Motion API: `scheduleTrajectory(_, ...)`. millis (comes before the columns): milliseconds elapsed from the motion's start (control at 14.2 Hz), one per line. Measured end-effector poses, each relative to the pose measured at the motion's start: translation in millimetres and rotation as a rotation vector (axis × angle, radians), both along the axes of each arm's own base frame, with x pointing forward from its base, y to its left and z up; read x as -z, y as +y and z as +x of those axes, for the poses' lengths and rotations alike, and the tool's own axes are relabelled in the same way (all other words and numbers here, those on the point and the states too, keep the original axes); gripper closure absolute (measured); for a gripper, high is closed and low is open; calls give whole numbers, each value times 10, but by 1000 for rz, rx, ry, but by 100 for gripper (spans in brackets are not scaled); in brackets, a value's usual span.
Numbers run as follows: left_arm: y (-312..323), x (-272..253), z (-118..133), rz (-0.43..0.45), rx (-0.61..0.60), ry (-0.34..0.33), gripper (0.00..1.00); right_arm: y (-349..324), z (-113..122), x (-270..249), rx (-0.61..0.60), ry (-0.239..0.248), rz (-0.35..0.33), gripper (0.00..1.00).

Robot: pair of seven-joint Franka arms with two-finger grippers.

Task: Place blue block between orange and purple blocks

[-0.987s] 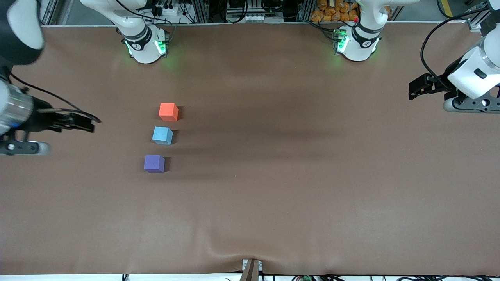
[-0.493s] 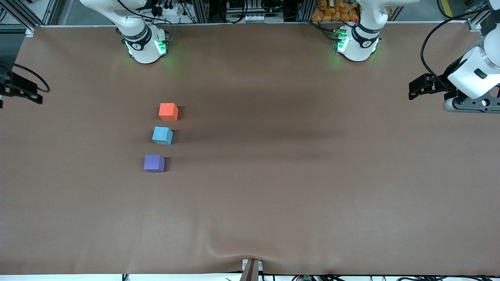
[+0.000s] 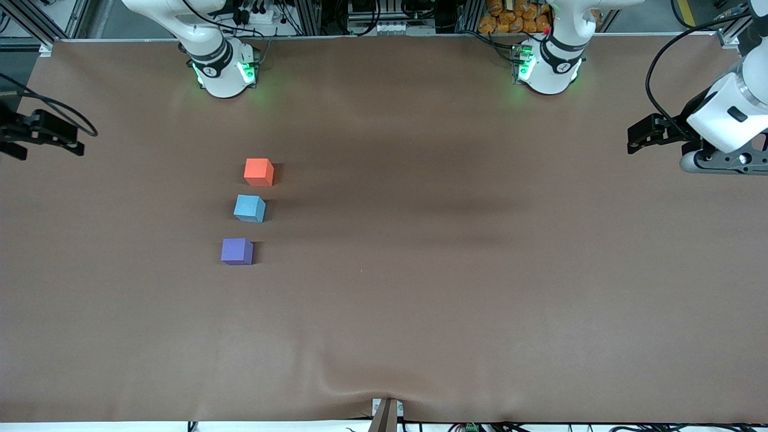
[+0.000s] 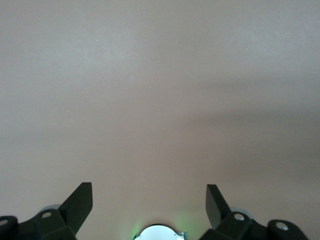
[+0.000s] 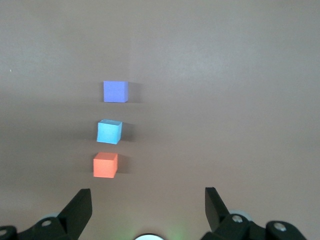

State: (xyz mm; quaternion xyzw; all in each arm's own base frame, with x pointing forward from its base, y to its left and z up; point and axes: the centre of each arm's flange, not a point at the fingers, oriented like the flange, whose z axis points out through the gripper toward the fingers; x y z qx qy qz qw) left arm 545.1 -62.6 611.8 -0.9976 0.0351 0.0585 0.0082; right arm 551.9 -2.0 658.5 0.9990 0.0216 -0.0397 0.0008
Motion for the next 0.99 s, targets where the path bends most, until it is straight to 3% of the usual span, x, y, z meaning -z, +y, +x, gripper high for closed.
scheduleTrajectory(211,0,23,12,0,0,4,0,51,-80,-8,23,1,-1,0)
scheduleTrajectory(564,0,25,13,0,0,4,0,62,-193,-9,36,-38,28,0)
scheduleTrajectory(987,0,4,15,0,0,0,0,104,-194,-12,31,-45,41,0)
